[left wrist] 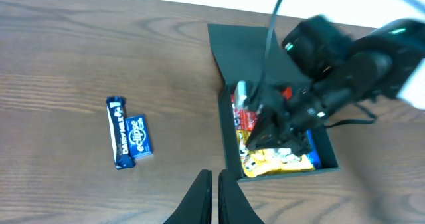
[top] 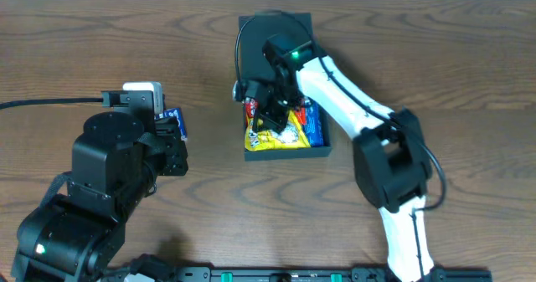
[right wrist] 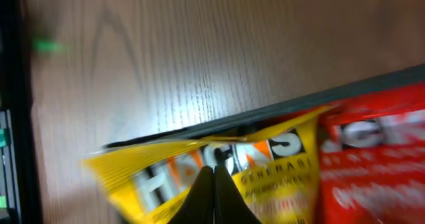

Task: Pack container
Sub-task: 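Press the yellow bag down into the box with the right gripper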

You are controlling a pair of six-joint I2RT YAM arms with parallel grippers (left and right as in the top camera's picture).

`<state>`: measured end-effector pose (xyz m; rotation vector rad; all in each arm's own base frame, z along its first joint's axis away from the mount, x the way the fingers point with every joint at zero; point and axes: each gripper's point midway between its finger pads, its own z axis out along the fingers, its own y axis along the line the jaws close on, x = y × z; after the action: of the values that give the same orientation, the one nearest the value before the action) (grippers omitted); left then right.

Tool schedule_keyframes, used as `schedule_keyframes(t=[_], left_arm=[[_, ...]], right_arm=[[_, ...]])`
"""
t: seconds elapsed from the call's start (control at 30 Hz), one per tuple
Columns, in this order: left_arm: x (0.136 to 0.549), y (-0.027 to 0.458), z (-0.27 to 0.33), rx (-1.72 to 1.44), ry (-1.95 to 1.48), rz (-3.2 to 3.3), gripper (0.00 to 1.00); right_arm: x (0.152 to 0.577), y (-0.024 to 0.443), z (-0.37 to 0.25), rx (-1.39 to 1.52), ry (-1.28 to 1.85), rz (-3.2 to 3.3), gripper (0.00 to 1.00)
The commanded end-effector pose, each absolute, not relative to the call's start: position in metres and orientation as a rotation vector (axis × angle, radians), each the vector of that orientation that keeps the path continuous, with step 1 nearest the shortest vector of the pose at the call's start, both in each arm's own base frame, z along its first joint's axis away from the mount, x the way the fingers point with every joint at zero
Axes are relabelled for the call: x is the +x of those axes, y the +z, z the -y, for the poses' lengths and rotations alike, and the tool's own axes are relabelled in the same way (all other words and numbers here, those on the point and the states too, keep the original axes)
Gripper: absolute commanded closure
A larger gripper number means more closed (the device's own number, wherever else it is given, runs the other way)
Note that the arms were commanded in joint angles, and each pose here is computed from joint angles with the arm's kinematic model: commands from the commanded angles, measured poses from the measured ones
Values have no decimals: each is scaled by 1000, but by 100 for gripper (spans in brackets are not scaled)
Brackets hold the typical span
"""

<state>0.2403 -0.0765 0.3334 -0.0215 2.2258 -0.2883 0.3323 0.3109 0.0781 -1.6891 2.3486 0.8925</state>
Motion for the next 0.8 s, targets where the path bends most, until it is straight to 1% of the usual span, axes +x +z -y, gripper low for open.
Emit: schedule_keyframes(t=[0.0, 0.07, 0.2, 0.47, 0.77], left_arm=[[241, 336, 73, -12, -258, -2216, 94], [241, 337, 73, -12, -260, -2212, 94], [242, 337, 73, -12, -260, -2210, 94], [242, 337, 73, -12, -261, -2210, 93], [242, 337, 73, -12, -261, -2210, 94]], right_arm=[[328, 122, -314, -1675, 872, -2264, 98], [322, 122, -314, -1690, 879, -2275, 98], [299, 113, -315, -1808, 950, -2251, 98], [296, 91, -310, -1841, 910, -2285, 98], [283, 48, -301, -1843, 921, -2325, 98]])
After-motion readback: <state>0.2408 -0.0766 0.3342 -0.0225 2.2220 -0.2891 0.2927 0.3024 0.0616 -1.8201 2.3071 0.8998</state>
